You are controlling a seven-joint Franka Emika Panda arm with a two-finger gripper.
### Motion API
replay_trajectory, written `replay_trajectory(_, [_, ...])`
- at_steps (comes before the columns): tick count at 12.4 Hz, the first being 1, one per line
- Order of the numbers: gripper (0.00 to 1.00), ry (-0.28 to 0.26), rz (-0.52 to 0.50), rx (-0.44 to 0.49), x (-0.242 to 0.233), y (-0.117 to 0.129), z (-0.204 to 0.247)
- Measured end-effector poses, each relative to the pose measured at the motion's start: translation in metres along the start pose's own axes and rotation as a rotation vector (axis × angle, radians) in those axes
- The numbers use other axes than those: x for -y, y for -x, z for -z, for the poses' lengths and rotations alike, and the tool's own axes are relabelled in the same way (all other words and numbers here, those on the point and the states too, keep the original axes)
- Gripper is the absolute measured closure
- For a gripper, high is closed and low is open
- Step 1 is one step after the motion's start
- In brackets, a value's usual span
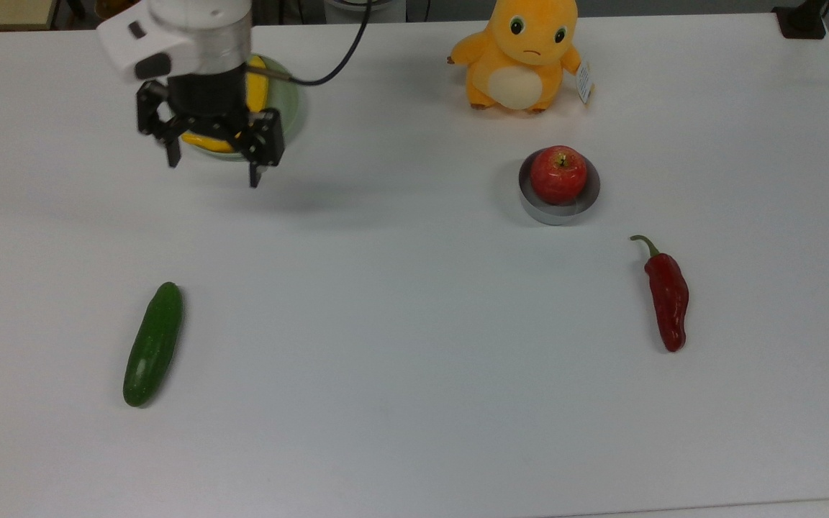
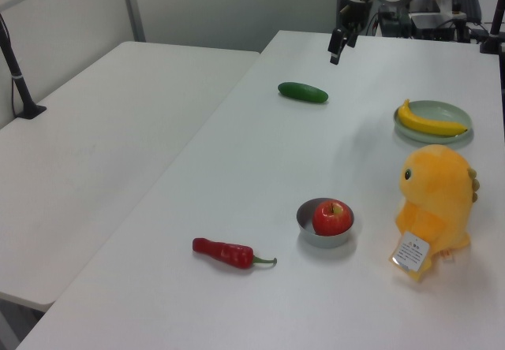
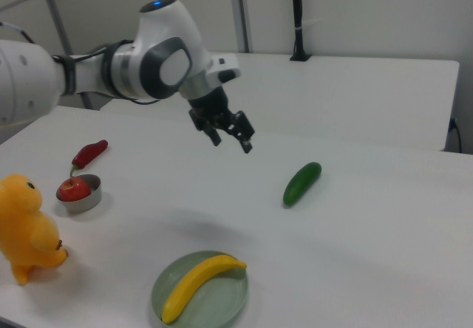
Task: Put the cucumber on the left side of the bowl
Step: 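Move the gripper over the green cucumber and lower to grasp it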
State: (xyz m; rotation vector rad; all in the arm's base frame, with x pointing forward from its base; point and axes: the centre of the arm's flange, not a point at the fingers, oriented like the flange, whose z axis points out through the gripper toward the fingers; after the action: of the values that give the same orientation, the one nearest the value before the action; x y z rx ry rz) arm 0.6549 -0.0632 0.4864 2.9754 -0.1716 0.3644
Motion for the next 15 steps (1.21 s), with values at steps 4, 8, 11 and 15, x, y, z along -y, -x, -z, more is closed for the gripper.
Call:
replay_trajectory(4, [0.00,0.005,0.026,0.001,-0.021,-0.039,-0.044])
replay_trajectory(8, [0.00,0.003,-0.009,-0.095,-0.030,-0.064,-0.091])
replay_trajectory(11, [0.00,0.040,-0.086,-0.151,-0.055,-0.074,-0.138])
replay_trajectory(15, [0.00,0.057,-0.087,-0.178,-0.062,-0.074,-0.184])
